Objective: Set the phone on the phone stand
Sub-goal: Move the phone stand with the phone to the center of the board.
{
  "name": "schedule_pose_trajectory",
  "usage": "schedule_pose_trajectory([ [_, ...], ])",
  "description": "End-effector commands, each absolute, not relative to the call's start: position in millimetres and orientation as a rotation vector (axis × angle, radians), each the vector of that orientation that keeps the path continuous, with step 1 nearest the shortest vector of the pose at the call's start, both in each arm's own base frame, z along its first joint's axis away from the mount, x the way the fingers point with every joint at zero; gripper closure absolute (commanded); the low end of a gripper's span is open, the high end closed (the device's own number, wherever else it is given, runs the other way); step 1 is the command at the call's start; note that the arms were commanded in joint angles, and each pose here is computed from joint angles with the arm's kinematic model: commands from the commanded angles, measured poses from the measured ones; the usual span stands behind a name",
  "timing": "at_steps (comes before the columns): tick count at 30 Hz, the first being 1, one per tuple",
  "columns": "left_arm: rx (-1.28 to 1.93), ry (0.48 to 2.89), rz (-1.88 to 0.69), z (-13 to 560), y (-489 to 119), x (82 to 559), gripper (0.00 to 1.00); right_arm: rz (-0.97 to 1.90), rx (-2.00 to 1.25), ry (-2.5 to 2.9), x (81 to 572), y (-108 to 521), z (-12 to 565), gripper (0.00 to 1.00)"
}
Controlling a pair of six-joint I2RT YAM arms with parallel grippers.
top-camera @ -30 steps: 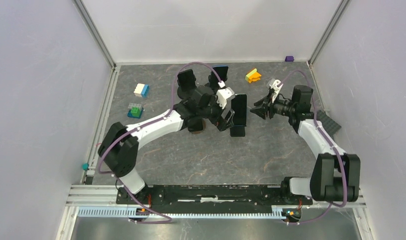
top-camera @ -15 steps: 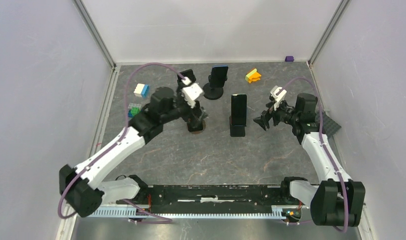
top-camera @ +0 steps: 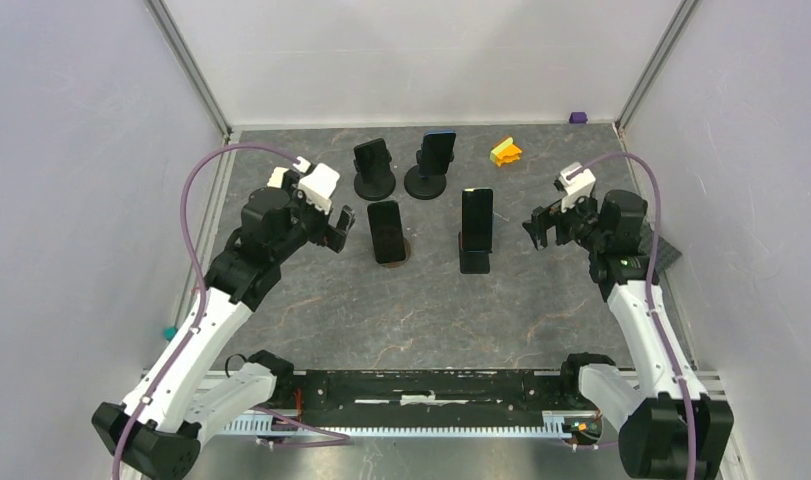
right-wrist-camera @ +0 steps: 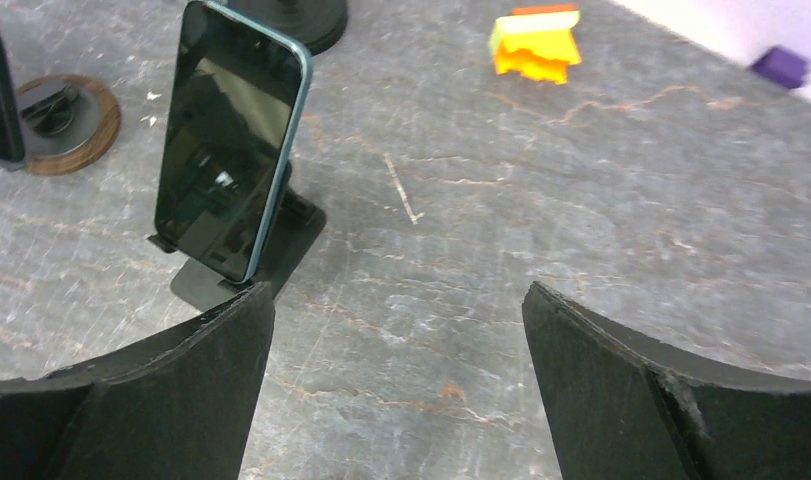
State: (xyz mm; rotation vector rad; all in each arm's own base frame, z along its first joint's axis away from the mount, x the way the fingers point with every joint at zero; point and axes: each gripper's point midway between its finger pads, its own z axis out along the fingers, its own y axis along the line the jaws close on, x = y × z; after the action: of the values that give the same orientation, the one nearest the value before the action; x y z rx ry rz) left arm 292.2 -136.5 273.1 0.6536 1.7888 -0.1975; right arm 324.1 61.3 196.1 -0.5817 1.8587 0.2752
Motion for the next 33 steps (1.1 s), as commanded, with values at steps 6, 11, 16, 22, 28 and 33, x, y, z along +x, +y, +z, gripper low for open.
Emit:
schedule_pose_trajectory([
  [6,0.518,1.880,-0.029,279.1,-85.4,270.6,0.00,0.076,-0.468,1.766,308.2,33.8,228.5,0.02],
  [11,0.431,1.879,-0.053,285.2,-78.1,258.0,0.00,0.010,-0.425,1.790,302.2,21.9,223.8,0.02],
  [16,0.281,1.786,-0.008,293.1,-58.6,257.7,0.00,-0.053,-0.370,1.775,299.2,10.6,227.2,0.02],
  [22,0.080,1.691,0.073,286.5,-23.8,252.9,0.00,-0.074,-0.375,1.724,296.6,10.0,234.4,0.02],
  [28,0.123,1.681,0.081,285.5,-24.4,250.2,0.00,-0.100,-0.381,1.682,295.9,8.3,241.0,0.02],
  [33,0.163,1.713,0.092,282.5,-26.6,251.4,0.00,-0.098,-0.402,1.695,296.8,9.3,236.0,0.02],
])
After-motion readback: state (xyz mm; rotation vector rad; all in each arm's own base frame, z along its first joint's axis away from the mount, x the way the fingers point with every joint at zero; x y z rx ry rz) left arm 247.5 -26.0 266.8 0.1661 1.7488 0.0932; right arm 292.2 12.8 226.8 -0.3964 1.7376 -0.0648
